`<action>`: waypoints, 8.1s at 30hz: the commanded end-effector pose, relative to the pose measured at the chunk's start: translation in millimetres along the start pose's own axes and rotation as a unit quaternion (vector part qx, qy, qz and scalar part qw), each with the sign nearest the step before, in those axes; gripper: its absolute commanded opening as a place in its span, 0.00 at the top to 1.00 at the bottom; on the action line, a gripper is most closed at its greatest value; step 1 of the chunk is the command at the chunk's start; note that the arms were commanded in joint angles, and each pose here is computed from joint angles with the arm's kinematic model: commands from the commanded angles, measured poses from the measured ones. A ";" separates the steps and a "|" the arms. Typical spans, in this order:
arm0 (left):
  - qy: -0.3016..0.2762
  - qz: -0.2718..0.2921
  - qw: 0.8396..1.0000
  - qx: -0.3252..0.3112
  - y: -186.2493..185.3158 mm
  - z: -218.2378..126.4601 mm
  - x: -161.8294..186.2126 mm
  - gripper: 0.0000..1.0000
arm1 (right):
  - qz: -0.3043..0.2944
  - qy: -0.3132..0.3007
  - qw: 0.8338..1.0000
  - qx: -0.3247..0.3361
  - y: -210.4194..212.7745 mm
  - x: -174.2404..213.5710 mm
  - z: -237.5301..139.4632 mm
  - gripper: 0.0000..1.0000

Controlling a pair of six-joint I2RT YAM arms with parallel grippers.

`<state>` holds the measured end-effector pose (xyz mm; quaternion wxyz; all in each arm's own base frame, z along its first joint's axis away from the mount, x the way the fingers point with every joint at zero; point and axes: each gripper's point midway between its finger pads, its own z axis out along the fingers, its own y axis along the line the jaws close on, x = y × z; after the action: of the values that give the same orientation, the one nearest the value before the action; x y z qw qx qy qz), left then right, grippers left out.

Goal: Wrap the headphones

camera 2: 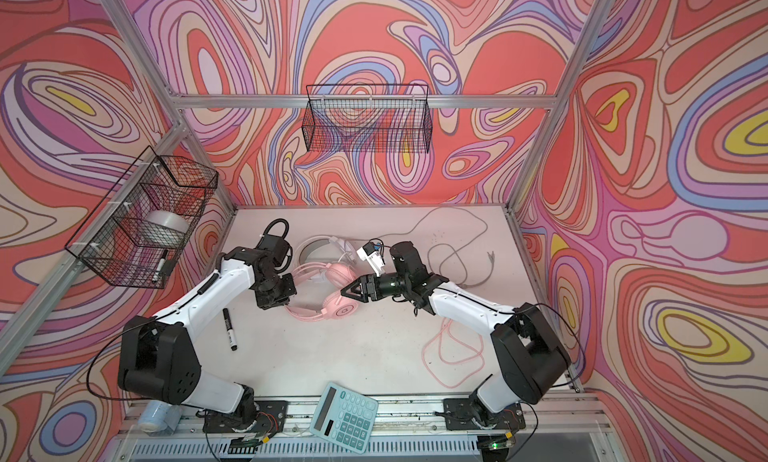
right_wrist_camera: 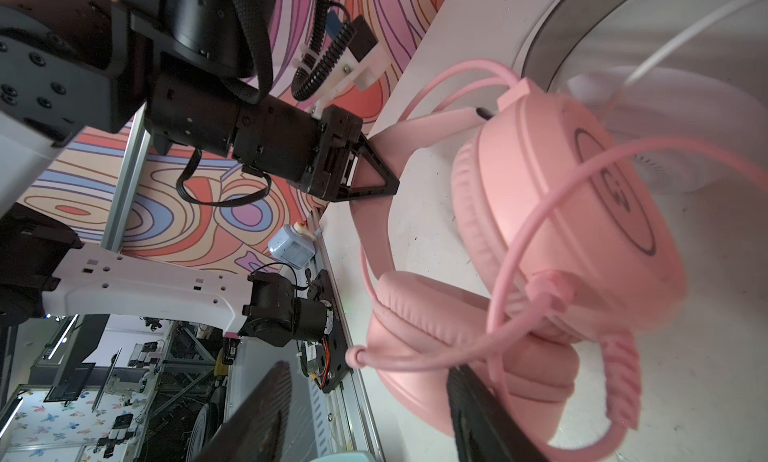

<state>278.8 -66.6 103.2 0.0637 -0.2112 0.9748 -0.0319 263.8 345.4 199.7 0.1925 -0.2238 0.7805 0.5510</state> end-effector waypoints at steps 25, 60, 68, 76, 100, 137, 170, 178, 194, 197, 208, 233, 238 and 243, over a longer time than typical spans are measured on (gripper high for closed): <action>-0.008 -0.007 1.000 -0.014 11.0 2.7 1.0 1.00 | 0.036 -0.009 0.998 -0.042 18.2 -20.3 26.9 0.86; -0.009 0.030 1.000 -0.002 8.0 -6.3 -2.7 1.00 | -0.060 0.034 0.949 0.307 -82.6 -32.6 -93.0 0.48; -0.027 0.049 0.998 0.032 -4.4 -30.6 -9.4 1.00 | -0.048 0.120 0.893 0.432 -163.3 -0.3 -126.8 0.41; -0.027 0.072 0.996 0.049 -11.2 -42.8 -10.2 1.00 | -0.005 0.137 0.886 0.443 -211.6 14.0 -124.6 0.41; -0.050 0.137 0.987 0.071 -15.5 -59.9 -14.7 1.00 | 0.045 0.208 0.877 0.431 -265.6 73.0 -101.8 0.69; -0.038 0.165 0.984 0.061 -10.3 -46.5 -23.6 1.00 | -0.248 -0.026 0.913 0.324 -64.4 -79.9 -142.7 1.00; -0.067 0.137 0.969 0.195 -47.5 -81.9 -19.2 1.00 | -0.053 0.037 0.973 0.221 -162.4 -75.5 -5.8 1.00; -0.080 0.103 0.967 0.219 -50.3 -90.0 -27.0 1.00 | -0.025 0.046 0.974 0.222 -180.9 -57.3 1.3 0.91; -0.103 0.035 0.953 0.284 -54.4 -121.6 -49.9 1.00 | -0.019 0.074 0.958 0.277 -195.3 -30.8 -20.1 0.49; -0.101 0.032 0.954 0.280 -53.4 -119.7 -51.6 1.00 | -0.019 0.071 0.953 0.295 -192.7 -26.1 -30.5 0.45; -0.103 0.019 0.956 0.275 -50.9 -114.3 -54.4 1.00 | 0.030 0.063 0.925 0.373 -175.2 11.8 -80.8 0.41; -0.106 0.005 0.959 0.262 -48.2 -107.3 -60.5 1.00 | 0.167 0.130 0.829 0.517 -169.6 117.9 -113.1 0.48; -0.106 0.004 0.960 0.259 -47.1 -105.7 -60.6 1.00 | 0.172 0.132 0.825 0.522 -167.0 124.5 -113.8 0.49; -0.100 -0.004 0.960 0.262 -48.6 -102.5 -61.2 1.00 | 0.184 0.154 0.831 0.502 -166.9 141.6 -105.9 0.58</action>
<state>328.0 -78.3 203.0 0.1946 -0.1846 0.9335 -0.2380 244.4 176.6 29.0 0.0605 -0.0351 0.9957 0.0609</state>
